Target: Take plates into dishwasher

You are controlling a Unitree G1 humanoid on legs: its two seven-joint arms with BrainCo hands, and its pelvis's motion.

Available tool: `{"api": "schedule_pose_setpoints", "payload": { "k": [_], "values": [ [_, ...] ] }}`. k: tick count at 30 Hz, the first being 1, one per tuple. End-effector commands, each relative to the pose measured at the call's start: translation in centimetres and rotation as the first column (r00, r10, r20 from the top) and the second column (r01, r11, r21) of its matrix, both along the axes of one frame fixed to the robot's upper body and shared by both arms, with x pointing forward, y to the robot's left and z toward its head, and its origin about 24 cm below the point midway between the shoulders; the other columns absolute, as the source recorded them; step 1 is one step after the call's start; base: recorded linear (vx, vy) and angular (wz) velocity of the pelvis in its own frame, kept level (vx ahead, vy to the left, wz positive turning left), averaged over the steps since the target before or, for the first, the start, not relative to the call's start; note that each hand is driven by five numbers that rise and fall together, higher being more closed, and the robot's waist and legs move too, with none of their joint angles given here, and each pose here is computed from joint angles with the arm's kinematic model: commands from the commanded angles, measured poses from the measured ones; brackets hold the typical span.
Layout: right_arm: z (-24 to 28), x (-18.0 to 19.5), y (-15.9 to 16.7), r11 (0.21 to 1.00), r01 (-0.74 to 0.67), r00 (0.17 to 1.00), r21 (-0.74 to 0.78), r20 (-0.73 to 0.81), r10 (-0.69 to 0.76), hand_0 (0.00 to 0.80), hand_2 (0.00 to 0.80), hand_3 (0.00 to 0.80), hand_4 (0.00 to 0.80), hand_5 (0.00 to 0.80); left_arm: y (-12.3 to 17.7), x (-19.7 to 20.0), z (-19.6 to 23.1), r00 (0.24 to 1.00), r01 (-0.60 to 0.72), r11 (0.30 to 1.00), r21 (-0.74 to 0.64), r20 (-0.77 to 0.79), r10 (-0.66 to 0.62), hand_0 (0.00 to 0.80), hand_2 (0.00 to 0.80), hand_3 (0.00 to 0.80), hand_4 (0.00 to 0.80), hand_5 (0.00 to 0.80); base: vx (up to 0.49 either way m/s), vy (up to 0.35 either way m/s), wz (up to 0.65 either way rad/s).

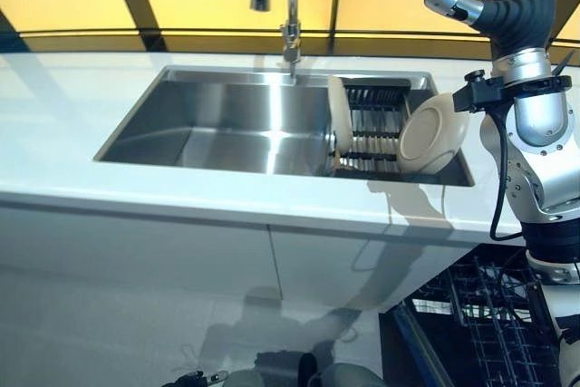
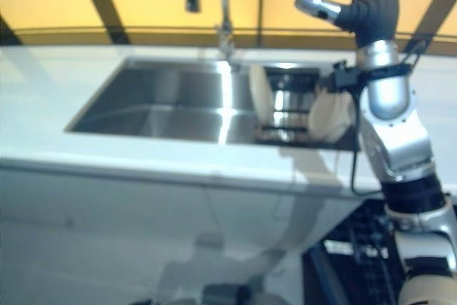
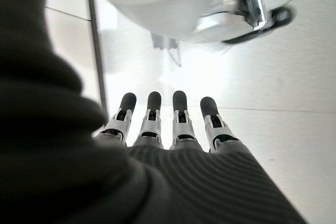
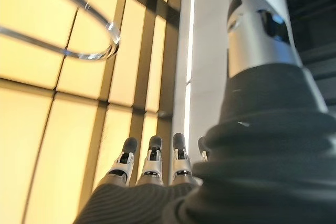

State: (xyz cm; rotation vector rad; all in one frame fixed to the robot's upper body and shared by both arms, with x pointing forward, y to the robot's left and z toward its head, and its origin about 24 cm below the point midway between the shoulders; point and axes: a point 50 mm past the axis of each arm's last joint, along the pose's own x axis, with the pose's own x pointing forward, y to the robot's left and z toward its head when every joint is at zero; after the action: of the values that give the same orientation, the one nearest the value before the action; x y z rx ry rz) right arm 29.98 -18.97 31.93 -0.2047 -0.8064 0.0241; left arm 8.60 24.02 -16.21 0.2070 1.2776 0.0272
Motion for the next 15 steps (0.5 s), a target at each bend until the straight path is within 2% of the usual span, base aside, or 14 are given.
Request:
{"api": "schedule_pose_setpoints", "payload": {
  "k": [1, 9, 12, 15],
  "values": [
    [1.1, -1.0, -0.8, 0.998, 0.046, 0.995, 0.032, 0.09, -0.048, 0.0, 0.0, 0.0, 0.0, 0.0, 0.8, 0.8, 0.4, 0.996, 0.086, 0.996, 0.04, 0.002, -0.086, 0.0, 0.0, 0.0, 0.0, 0.0, 0.114, -0.159, 0.17],
    [0.6, -0.3, -0.7, 0.995, 0.085, 0.993, 0.053, 0.075, -0.089, 0.0, 0.0, 0.0, 0.0, 0.0, 1.1, 1.4, 0.6, 0.995, 0.097, 0.994, 0.057, 0.004, -0.098, 0.0, 0.0, 0.0, 0.0, 0.0, 0.123, -0.07, 0.02],
    [-0.4, 0.2, -0.8, 0.995, 0.085, 0.995, 0.051, 0.054, -0.088, 0.0, 0.0, 0.0, 0.0, 0.0, 0.9, 0.7, 0.4, 0.997, 0.083, 0.995, 0.053, -0.013, -0.082, 0.0, 0.0, 0.0, 0.0, 0.0, 0.18, 0.05, -0.4],
    [-0.7, 0.6, -1.1, 0.995, 0.094, 0.995, 0.038, 0.028, -0.095, 0.0, 0.0, 0.0, 0.0, 0.0, 1.0, 0.5, 0.4, 0.998, 0.064, 0.997, 0.044, -0.02, -0.063, 0.0, 0.0, 0.0, 0.0, 0.0, 0.191, 0.193, -0.21]
  ]
}}
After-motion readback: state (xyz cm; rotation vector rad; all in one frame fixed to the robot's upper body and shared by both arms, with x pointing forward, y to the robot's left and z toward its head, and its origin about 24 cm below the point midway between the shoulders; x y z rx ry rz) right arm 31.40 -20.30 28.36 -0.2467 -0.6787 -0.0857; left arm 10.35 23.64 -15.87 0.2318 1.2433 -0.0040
